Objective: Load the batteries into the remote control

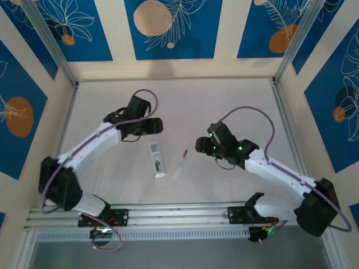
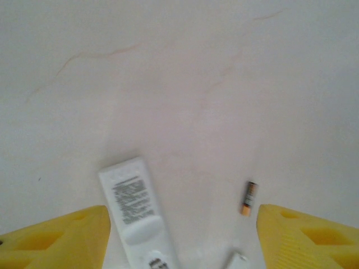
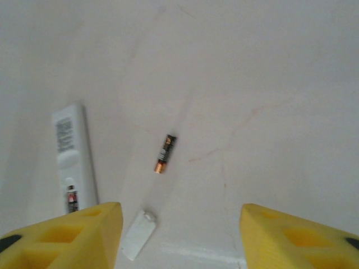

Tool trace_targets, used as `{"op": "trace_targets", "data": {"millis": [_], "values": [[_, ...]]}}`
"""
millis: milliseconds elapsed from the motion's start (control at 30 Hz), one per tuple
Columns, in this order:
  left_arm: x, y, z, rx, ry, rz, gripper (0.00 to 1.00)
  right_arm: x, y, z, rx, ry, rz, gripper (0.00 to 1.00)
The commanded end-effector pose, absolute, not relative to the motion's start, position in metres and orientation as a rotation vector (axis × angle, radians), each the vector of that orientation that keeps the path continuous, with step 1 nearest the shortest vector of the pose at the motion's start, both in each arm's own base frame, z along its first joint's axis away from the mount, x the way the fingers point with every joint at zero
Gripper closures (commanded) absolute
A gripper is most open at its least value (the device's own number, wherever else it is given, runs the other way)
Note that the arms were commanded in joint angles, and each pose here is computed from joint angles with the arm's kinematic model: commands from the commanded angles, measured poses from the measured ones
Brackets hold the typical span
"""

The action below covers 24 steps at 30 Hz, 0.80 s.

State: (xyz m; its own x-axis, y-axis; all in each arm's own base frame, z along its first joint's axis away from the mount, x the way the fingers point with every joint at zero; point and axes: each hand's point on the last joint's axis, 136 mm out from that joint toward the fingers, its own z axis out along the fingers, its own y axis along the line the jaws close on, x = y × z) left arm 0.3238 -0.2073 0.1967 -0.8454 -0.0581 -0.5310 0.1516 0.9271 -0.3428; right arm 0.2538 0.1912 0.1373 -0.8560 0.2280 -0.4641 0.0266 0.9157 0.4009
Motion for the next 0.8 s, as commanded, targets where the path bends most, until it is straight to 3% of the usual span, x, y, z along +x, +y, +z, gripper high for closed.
{"op": "trace_targets", "data": {"millis": [0,267,433,633,767], "values": [[0.285,-0.219,0.231,0.373,2.397,-0.659,0.3,0.255,0.202,0.128,0.194,2.661,0.526,0.51],[0.258,-0.188,0.252,0.403,2.195,-0.604,0.19,0.277,0.239,0.087,0.167,2.791,0.465,0.57],[0.258,-0.175,0.248,0.363,2.165,-0.541,0.01,0.284,0.256,0.064,0.133,2.838,0.372,0.57],[0.261,-0.167,0.246,0.337,2.164,-0.491,0.0,0.284,0.266,0.035,0.122,2.896,0.297,0.6],[0.262,-0.163,0.241,0.316,2.175,-0.465,0.0,0.284,0.273,0.022,0.103,2.927,0.277,0.68]]}}
